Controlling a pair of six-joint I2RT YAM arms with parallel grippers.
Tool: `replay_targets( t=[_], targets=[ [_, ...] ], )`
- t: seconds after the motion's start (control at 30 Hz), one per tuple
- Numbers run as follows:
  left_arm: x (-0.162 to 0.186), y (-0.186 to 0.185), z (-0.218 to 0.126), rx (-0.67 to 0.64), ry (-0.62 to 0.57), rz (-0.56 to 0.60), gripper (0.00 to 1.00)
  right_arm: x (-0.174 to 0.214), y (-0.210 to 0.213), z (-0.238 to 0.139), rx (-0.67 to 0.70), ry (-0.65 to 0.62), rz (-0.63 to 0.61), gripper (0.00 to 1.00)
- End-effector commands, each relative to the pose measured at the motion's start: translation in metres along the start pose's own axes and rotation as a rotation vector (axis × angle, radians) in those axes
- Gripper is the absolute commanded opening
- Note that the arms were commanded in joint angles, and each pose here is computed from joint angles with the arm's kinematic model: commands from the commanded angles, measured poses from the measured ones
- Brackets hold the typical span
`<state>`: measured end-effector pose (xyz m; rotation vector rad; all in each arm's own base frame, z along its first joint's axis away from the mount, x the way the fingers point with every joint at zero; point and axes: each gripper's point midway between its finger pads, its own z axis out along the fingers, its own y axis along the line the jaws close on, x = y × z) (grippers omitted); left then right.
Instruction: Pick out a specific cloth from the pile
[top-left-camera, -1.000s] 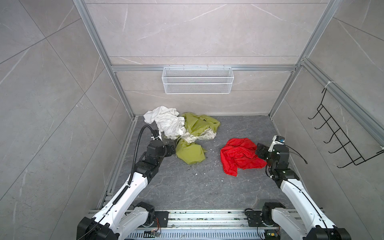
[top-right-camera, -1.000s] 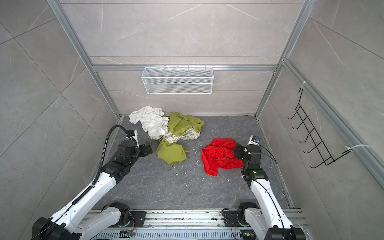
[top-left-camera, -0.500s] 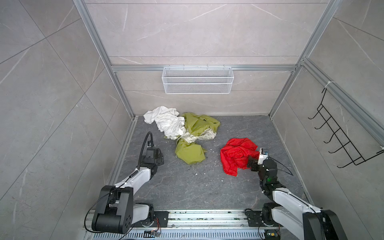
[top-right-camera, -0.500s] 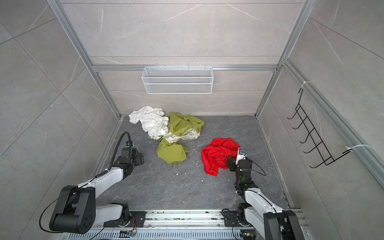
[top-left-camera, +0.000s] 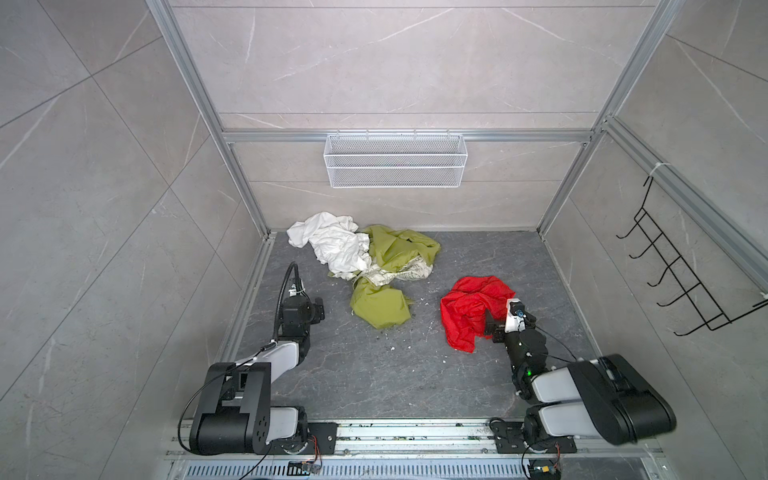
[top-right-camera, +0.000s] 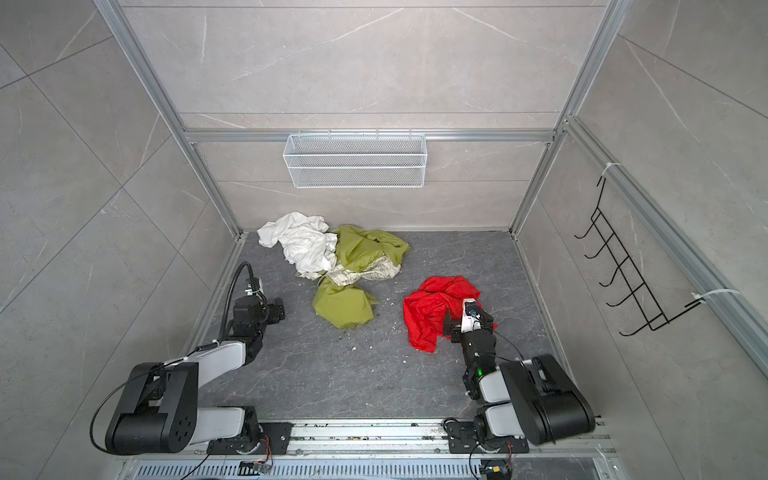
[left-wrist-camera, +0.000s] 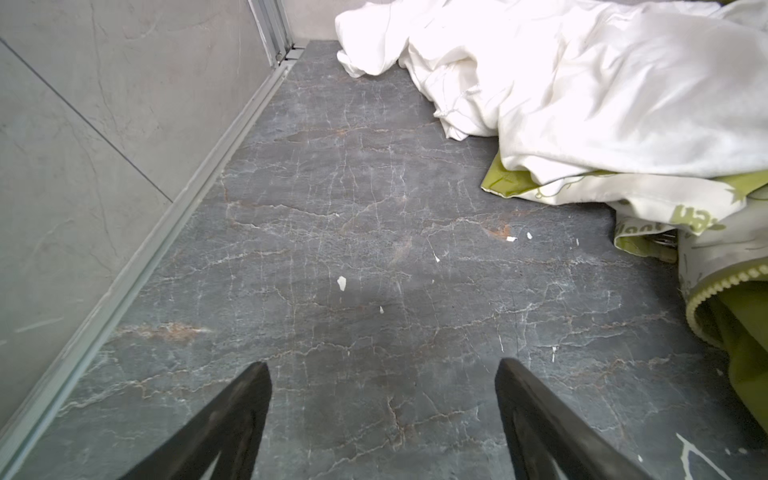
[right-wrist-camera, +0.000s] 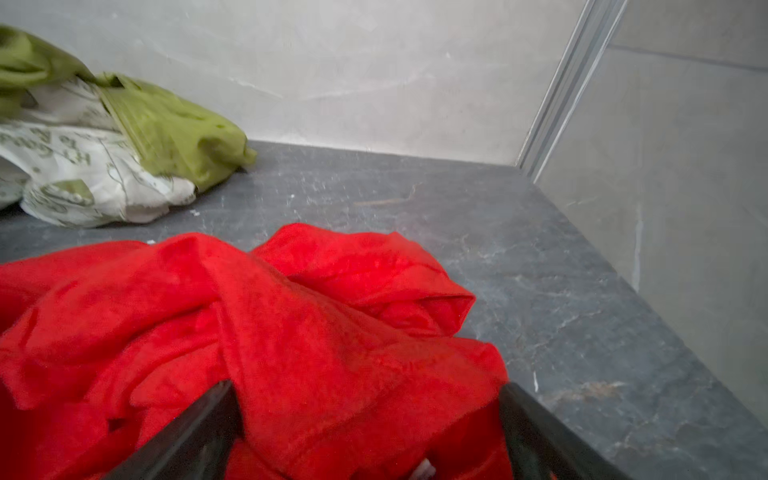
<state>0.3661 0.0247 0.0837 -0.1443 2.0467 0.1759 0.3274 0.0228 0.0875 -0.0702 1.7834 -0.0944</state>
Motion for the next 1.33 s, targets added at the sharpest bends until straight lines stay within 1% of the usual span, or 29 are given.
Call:
replay_targets(
  t=[0.0,0.07,0.17,0.3,0.33,0.37,0.83,0.93,1.3],
  targets=[
    [-0.015,0.008,0.008,-0.010,-0.108,-0.017,0.85,-0.034,-0.012,0.004,0.036,-0.134,0.082,1.00],
    [-0.012,0.005,0.014,0.010,-0.106,-0.011,0.84,-0.030,-0.022,0.011,0.063,-0.120,0.116,1.00],
    [-0.012,0.008,0.016,0.023,-0.098,-0.029,0.90,-0.030,-0.019,0.021,0.041,-0.088,0.111,0.99],
    [-0.011,0.007,0.016,0.025,-0.093,-0.030,0.95,-0.023,-0.011,0.047,0.012,0.054,0.083,1.00],
    [-0.011,0.008,0.016,0.024,-0.094,-0.030,1.00,-0.022,-0.008,0.052,-0.005,0.077,0.073,1.00],
    [-0.012,0.008,0.016,0.024,-0.096,-0.031,1.00,-0.022,-0.006,0.054,-0.022,0.089,0.078,1.00],
    [-0.012,0.008,0.015,0.024,-0.097,-0.030,1.00,-0.020,-0.008,0.059,-0.037,0.117,0.098,1.00],
    [-0.011,0.008,0.015,0.025,-0.096,-0.030,1.00,-0.018,-0.007,0.062,-0.051,0.140,0.101,1.00],
    [-0.011,0.008,0.015,0.025,-0.096,-0.030,1.00,-0.018,-0.009,0.061,-0.055,0.132,0.112,1.00]
  ],
)
